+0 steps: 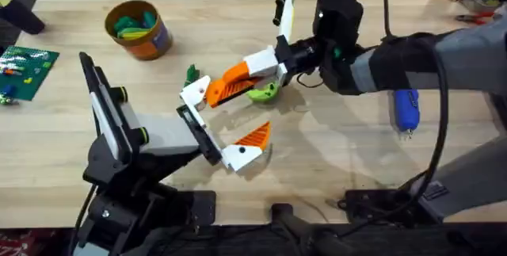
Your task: Pick up the gripper from the table and insert it into the empty holder that is missing its gripper. Then pick up a screw, insert it into the mounting hole, and use the screwdriver to tighten it. Finally, clean up the table by picking up the vegetable and placing it into the bucket.
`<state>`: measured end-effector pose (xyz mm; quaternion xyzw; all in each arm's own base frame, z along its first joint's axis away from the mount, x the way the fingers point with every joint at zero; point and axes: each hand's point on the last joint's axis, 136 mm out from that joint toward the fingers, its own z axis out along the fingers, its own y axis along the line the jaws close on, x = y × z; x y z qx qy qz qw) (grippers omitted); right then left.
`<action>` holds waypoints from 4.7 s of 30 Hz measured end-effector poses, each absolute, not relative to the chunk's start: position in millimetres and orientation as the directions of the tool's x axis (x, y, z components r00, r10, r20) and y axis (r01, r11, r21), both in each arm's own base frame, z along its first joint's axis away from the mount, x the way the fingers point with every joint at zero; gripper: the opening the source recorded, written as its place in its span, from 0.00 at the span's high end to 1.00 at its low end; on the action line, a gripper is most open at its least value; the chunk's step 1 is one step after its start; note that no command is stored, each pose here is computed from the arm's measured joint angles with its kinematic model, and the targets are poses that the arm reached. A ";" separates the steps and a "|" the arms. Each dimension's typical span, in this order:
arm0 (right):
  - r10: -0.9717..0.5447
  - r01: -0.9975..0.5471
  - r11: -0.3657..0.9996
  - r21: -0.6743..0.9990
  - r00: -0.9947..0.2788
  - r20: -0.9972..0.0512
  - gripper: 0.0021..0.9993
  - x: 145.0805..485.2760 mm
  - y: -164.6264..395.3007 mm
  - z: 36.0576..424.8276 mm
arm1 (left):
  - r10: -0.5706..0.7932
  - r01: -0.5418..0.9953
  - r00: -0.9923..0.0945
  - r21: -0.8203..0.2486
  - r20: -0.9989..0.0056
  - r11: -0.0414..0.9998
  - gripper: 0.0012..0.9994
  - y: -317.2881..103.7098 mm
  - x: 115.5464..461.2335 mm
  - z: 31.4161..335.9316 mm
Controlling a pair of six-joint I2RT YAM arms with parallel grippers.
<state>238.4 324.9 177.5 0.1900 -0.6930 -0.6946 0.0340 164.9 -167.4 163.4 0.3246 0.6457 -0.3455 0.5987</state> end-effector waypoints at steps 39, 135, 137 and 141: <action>-0.293 -0.016 0.031 0.999 -0.956 -0.007 0.98 235.1 327.7 171.7 | 0.015 0.842 -0.091 -0.069 -0.996 0.535 0.01 -168.3 161.0 163.1; -0.179 -0.071 0.130 0.989 -0.983 -0.047 0.00 233.5 286.1 119.2 | 0.016 0.958 -0.140 -0.131 -0.990 0.253 0.01 -192.3 112.2 161.8; -0.152 -0.092 0.122 0.988 -0.986 -0.073 0.01 231.2 276.0 128.7 | 0.016 0.958 -0.140 -0.131 -0.990 0.253 0.01 -192.3 112.2 161.8; -0.118 -0.160 0.098 0.982 -0.982 -0.149 0.01 216.9 260.4 150.5 | 0.016 0.959 -0.139 -0.131 -0.990 0.251 0.01 -192.4 111.7 161.9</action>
